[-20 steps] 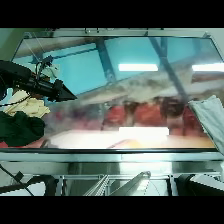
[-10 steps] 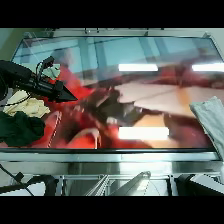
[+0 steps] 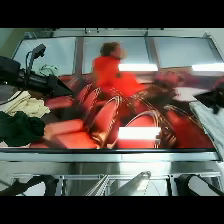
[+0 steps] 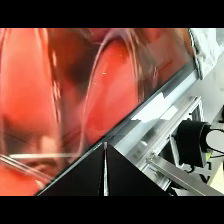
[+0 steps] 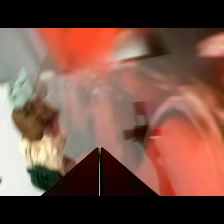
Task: Fold the shirts.
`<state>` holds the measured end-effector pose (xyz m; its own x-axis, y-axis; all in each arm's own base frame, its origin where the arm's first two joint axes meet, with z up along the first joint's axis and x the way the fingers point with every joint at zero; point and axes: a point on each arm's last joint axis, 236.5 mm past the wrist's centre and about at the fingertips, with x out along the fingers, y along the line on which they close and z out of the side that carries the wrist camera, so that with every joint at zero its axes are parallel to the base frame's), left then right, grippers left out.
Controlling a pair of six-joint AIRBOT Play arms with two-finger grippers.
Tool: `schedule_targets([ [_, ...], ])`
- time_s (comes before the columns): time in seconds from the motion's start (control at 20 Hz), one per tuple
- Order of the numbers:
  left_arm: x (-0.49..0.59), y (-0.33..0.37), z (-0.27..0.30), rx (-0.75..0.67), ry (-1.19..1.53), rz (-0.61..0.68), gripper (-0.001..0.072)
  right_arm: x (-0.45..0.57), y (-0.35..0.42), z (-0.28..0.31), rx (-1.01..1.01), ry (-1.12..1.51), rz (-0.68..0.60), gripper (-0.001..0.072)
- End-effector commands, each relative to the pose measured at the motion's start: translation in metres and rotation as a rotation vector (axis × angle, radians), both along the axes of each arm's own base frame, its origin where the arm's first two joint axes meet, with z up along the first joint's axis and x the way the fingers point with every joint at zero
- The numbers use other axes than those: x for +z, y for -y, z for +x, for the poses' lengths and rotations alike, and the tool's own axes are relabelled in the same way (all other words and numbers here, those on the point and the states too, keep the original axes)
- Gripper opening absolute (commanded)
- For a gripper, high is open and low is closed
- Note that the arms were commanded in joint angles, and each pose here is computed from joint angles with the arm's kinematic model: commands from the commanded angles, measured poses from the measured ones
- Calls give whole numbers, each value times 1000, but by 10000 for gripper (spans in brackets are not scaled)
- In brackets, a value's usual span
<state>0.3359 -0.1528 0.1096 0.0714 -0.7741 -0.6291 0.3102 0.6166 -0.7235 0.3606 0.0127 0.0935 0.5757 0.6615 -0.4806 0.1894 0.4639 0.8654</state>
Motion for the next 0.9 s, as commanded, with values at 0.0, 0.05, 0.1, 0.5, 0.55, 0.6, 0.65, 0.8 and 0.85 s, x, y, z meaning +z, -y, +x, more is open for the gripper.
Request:
schedule_targets([
  [0.0, -3, 3, -43, 15, 15, 12, 18, 64, -137, -12, 360, 392, -51, 15],
  [0.05, -10, 4, -58, 28, 7, 11, 18, 66, -167, -27, 431, 444, -100, 15],
  [0.1, -18, 5, -75, 41, 0, 12, 19, 58, -185, -37, 472, 469, -177, 15],
  [0.5, -35, 11, -139, 62, 9, 11, 20, 28, -198, -45, 442, 345, -276, 22],
  [0.55, -32, 12, -140, 61, 19, 11, 21, 28, -199, -47, 449, 342, -273, 21],
  [0.6, -31, 12, -141, 59, 25, 12, 21, 27, -199, -47, 449, 342, -273, 20],
  [0.65, -31, 12, -141, 60, 27, 11, 20, 27, -199, -47, 448, 341, -273, 21],
  [0.8, -34, 12, -140, 59, 5, 8, 19, 27, -199, -47, 449, 341, -273, 20],
  [0.85, -36, 12, -140, 57, -10, 6, 17, 27, -199, -47, 449, 341, -273, 20],
])
